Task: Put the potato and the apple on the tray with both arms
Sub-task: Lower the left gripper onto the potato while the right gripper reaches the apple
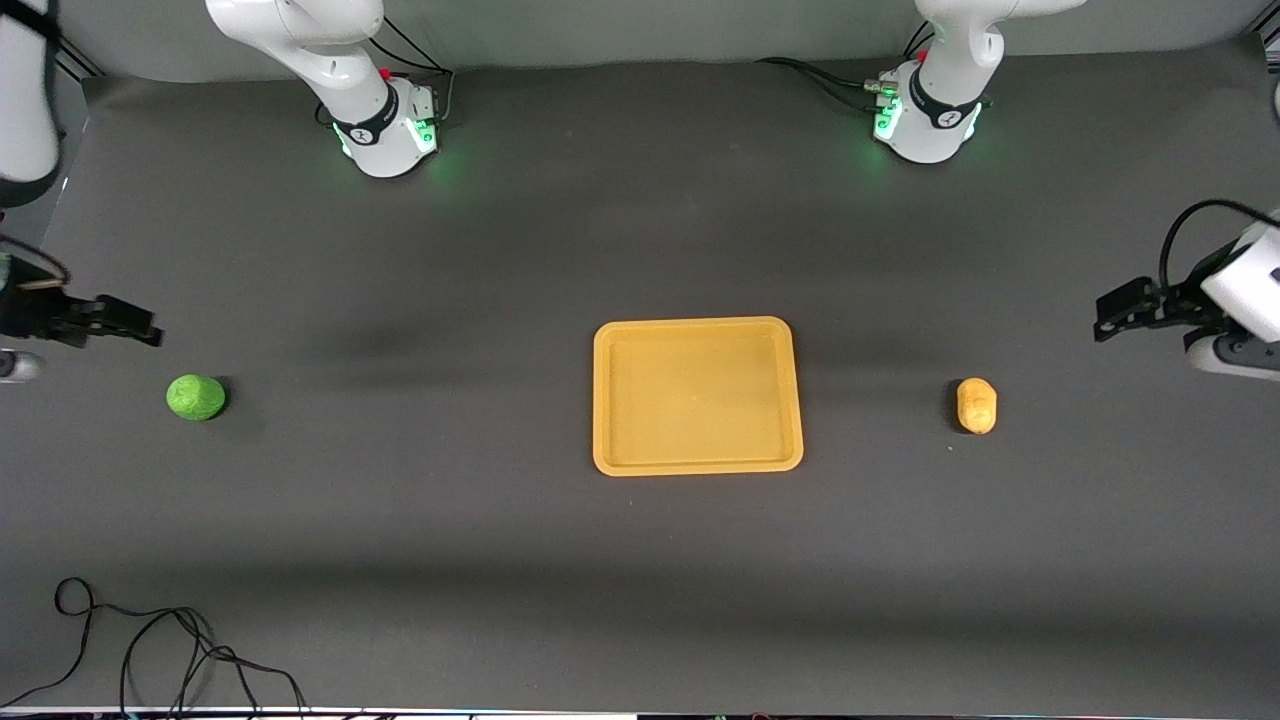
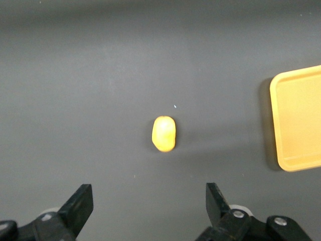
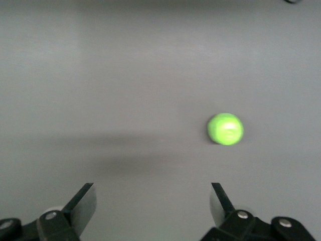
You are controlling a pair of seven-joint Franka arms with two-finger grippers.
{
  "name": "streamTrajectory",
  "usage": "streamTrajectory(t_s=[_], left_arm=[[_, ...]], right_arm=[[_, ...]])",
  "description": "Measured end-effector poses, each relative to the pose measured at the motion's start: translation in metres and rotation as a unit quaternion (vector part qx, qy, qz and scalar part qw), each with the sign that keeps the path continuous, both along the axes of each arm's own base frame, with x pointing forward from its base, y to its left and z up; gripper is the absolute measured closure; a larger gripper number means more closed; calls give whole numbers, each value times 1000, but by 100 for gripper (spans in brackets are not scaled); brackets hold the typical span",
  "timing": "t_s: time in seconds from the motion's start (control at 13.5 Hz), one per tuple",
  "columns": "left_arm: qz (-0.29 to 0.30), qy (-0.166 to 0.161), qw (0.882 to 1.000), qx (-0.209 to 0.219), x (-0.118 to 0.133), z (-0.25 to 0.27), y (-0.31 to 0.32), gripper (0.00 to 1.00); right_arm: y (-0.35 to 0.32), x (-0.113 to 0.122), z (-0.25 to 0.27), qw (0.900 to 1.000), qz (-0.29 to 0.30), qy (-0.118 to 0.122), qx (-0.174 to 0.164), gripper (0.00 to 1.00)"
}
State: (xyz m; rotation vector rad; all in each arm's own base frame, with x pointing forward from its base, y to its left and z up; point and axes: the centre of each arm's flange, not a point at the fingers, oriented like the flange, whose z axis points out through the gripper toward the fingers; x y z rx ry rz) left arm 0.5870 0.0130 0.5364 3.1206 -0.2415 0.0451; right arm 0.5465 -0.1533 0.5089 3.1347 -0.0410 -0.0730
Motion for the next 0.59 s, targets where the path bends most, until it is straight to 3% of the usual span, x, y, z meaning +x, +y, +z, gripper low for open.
streamTrajectory(t_s=[0.15,0.37,0.59], left_arm=[[-1,-9,1000,0,3,-49,-2,0],[-10,29,1000,-2,-2,-146,-10,0],[-22,58,998,-3,5,-214,-22,0]], right_arm=[[-58,-22,-5,1000,-3,1,2,0],[-108,-45,-10,1000,9,-16,-3,0],[-121,-53,-43,999,18,-34,-13,0]])
